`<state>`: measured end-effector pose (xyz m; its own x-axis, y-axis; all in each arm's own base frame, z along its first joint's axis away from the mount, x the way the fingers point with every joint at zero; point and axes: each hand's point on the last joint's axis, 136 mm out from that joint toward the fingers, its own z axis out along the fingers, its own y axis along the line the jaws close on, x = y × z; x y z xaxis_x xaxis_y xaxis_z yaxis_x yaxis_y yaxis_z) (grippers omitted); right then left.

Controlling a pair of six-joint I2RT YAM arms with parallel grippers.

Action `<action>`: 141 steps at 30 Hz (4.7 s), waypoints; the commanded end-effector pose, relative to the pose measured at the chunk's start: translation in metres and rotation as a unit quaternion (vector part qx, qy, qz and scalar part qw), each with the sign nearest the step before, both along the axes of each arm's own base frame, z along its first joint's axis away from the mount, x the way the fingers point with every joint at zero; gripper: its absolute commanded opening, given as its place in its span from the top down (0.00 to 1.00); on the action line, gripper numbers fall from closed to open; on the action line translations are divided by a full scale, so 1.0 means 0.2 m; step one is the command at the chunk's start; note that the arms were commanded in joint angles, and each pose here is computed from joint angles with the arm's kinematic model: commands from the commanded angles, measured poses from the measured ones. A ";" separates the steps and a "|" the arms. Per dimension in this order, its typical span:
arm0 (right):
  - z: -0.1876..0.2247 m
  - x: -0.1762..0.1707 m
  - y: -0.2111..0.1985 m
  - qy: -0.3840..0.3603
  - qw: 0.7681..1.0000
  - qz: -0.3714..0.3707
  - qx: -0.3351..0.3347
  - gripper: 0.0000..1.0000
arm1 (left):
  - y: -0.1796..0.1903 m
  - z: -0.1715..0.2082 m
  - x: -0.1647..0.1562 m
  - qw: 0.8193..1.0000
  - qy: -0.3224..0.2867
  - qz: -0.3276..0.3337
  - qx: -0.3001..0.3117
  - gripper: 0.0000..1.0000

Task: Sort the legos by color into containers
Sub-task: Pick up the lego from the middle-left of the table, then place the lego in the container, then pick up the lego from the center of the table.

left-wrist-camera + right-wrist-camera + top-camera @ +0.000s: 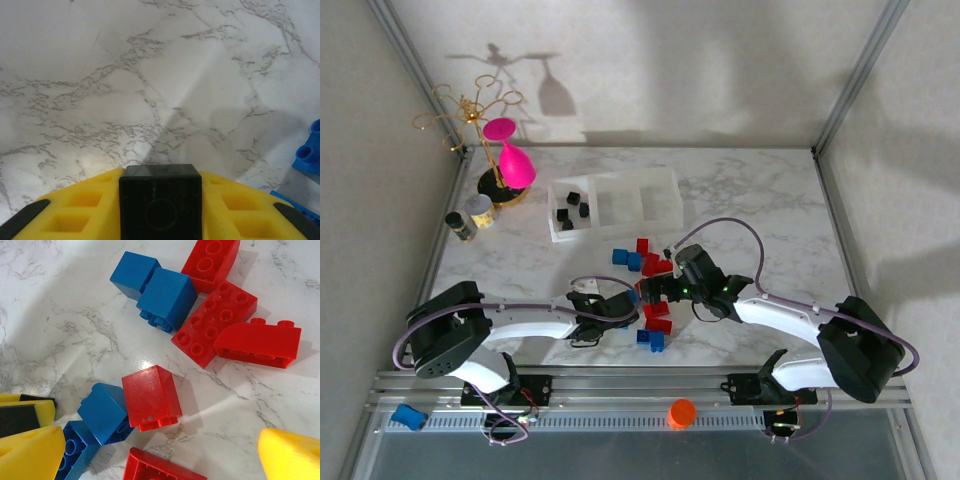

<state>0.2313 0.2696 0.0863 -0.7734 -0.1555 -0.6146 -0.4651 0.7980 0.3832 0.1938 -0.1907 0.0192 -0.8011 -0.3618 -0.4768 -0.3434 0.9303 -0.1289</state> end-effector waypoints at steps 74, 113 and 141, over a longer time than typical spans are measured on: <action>0.32 0.22 0.03 -0.034 0.993 -0.031 0.109 0.01 | 0.23 0.71 1.04 0.991 -0.136 0.011 0.015 0.48; 0.22 0.23 -0.09 -0.018 0.991 -0.061 0.118 0.01 | -0.27 0.17 0.89 0.996 -0.043 -0.074 -0.003 0.37; 0.21 0.24 -0.07 -0.011 0.990 -0.056 0.126 0.01 | 0.03 0.09 0.75 0.999 -0.017 -0.031 0.010 0.33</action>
<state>0.2776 0.2550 0.1251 -0.7665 0.0785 -0.6375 -0.3866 0.7362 0.5555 0.3420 -0.1883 0.0323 -0.8102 -0.3025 -0.5021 -0.2820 0.9521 -0.1187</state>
